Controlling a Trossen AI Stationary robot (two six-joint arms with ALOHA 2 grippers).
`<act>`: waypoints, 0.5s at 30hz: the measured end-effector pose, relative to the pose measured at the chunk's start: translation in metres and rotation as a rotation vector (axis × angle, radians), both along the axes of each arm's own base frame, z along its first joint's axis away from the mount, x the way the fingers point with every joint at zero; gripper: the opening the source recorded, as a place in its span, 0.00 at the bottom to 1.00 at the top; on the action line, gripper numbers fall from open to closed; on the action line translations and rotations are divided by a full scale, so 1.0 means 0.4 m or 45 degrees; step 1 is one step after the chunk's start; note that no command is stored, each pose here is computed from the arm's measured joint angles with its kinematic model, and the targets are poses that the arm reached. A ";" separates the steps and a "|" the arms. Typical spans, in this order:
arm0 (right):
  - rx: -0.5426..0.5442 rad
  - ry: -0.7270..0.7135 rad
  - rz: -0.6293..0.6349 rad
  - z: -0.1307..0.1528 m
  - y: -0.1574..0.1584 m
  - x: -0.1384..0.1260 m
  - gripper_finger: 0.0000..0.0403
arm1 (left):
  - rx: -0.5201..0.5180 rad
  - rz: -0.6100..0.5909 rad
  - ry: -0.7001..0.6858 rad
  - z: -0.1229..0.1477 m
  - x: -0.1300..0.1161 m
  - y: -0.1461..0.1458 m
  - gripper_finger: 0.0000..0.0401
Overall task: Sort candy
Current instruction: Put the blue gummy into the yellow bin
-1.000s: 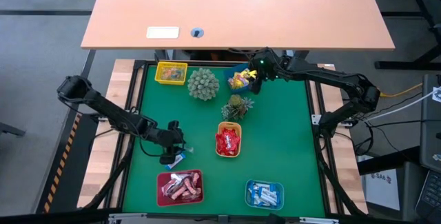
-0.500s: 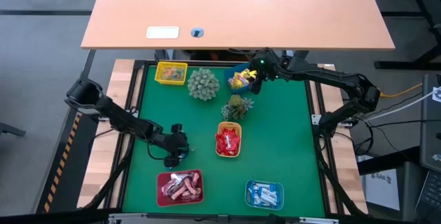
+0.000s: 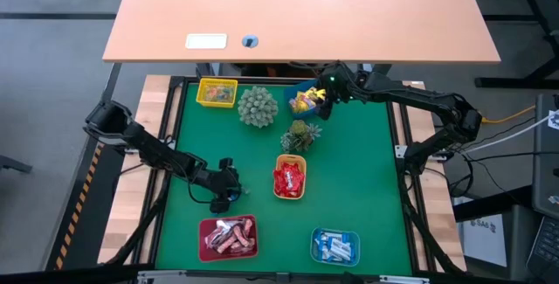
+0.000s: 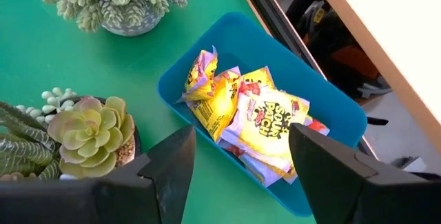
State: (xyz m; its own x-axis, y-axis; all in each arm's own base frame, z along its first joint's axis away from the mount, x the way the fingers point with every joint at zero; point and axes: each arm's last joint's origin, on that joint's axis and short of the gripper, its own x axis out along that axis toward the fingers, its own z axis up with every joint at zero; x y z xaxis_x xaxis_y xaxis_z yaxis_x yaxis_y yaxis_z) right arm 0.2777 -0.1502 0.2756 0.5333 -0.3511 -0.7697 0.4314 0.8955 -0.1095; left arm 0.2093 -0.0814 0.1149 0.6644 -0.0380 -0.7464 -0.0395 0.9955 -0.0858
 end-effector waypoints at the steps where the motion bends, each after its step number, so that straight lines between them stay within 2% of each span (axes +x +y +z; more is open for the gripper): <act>1: 0.004 0.006 -0.001 -0.001 0.000 -0.001 0.58 | 0.000 0.001 0.000 0.000 0.000 0.000 0.23; 5: 0.024 0.038 -0.003 -0.003 0.004 -0.008 0.58 | 0.006 0.011 -0.004 0.000 0.000 0.001 0.18; 8: 0.061 0.047 0.022 0.005 0.014 -0.021 0.58 | -0.004 0.077 -0.022 0.001 0.002 0.003 0.16; 12: 0.094 -0.022 0.086 0.046 0.040 -0.047 0.58 | -0.034 0.171 -0.091 0.009 0.010 0.004 0.15; 15: 0.059 -0.090 0.115 0.087 0.066 -0.068 0.58 | -0.037 0.223 -0.200 0.022 0.022 0.003 0.15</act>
State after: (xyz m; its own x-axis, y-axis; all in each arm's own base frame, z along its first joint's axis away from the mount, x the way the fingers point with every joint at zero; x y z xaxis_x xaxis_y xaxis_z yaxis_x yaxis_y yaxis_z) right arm 0.2503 -0.1239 0.3104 0.6149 -0.2638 -0.7432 0.3539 0.9345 -0.0389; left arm 0.2180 -0.0802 0.1238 0.7708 0.0680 -0.6334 -0.1950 0.9718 -0.1330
